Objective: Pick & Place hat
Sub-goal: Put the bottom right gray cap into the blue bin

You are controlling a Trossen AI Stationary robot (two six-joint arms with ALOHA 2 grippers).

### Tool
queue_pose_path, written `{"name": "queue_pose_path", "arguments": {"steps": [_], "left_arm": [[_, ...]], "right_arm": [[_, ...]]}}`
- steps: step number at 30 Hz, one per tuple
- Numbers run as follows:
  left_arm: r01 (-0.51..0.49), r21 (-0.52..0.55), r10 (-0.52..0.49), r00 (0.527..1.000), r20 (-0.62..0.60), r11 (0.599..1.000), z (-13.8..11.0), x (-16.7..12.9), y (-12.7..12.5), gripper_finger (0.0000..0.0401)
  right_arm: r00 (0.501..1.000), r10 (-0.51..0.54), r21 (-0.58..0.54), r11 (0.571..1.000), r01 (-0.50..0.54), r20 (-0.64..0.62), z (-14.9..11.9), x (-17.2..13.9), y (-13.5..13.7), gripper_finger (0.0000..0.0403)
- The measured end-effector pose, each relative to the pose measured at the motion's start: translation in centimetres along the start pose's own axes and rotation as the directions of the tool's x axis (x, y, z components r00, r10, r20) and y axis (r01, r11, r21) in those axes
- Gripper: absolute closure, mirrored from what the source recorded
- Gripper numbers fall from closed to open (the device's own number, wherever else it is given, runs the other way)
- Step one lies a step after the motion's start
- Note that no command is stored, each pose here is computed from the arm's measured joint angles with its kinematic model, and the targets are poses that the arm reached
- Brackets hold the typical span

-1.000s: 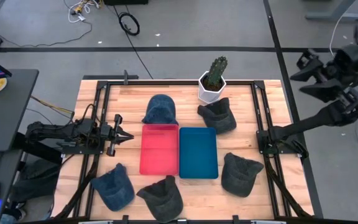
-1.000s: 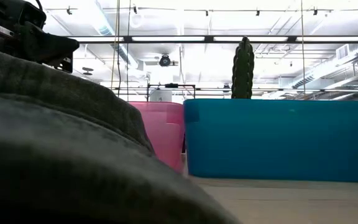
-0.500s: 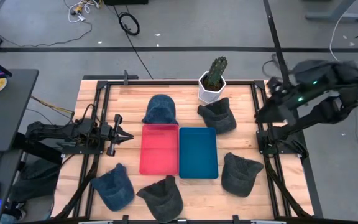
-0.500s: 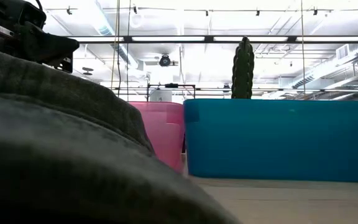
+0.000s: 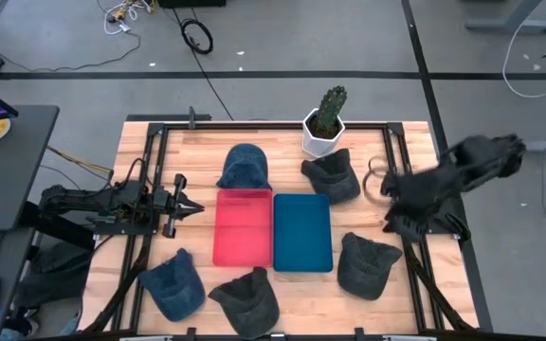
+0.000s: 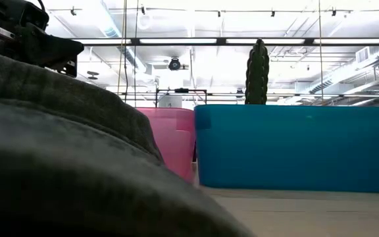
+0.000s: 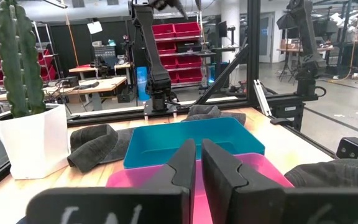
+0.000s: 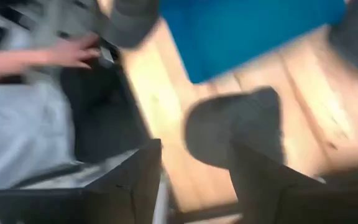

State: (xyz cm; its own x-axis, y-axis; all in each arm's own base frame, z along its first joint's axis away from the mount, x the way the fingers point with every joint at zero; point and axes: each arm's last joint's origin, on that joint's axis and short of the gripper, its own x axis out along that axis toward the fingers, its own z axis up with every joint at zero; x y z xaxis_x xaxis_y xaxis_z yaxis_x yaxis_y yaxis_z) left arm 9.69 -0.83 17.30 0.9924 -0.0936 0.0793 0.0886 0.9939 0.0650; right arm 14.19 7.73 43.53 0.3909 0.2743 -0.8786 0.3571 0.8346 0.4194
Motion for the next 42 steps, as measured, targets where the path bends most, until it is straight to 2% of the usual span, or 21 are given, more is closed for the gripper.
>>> {"name": "queue_pose_path", "arguments": {"steps": [6,10,13,19,23,29,35,39,42], "left_arm": [[0.000,0.000,0.000,1.000,0.000,1.000,0.0,0.0,0.0,0.0371],[0.000,0.000,0.000,1.000,0.000,1.000,0.0,0.0,0.0,0.0371],[0.000,0.000,0.000,1.000,0.000,1.000,0.0,0.0,0.0,0.0371],[0.001,0.000,-0.001,1.000,0.000,1.000,0.0,0.0,0.0,0.0371],[0.000,0.000,0.000,1.000,0.000,1.000,0.0,0.0,0.0,0.0371],[0.000,0.000,0.000,1.000,0.000,1.000,0.0,0.0,0.0,0.0371],[0.000,-0.001,0.000,1.000,0.000,1.000,0.0,0.0,0.0,0.0371],[0.000,-0.001,0.000,1.000,0.000,1.000,0.0,0.0,0.0,0.0371],[0.000,0.000,0.000,1.000,0.000,1.000,0.0,0.0,0.0,0.0371]], "right_arm": [[0.982,-0.157,-0.001,0.987,0.158,-0.108,-2.3,5.1,0.1,0.0215],[0.968,-0.199,-0.031,0.980,0.196,-0.150,-3.8,8.3,0.1,0.0215],[0.965,-0.205,-0.011,0.978,0.206,-0.162,-4.4,10.3,-0.1,0.0215],[0.960,-0.206,0.004,0.978,0.210,-0.188,-5.0,12.6,-0.6,0.0215],[0.972,-0.162,0.012,0.986,0.166,-0.171,-5.1,14.3,-0.6,0.0215],[0.994,0.011,0.024,1.000,-0.008,-0.110,-4.9,16.5,0.4,0.0215],[0.979,0.186,-0.088,0.977,-0.194,-0.088,-4.5,17.5,1.4,0.0215],[0.971,0.219,-0.163,0.959,-0.232,-0.094,-4.6,17.5,1.7,0.0215],[0.976,0.195,-0.226,0.951,-0.212,-0.097,-4.7,17.5,1.5,0.0215]]}}
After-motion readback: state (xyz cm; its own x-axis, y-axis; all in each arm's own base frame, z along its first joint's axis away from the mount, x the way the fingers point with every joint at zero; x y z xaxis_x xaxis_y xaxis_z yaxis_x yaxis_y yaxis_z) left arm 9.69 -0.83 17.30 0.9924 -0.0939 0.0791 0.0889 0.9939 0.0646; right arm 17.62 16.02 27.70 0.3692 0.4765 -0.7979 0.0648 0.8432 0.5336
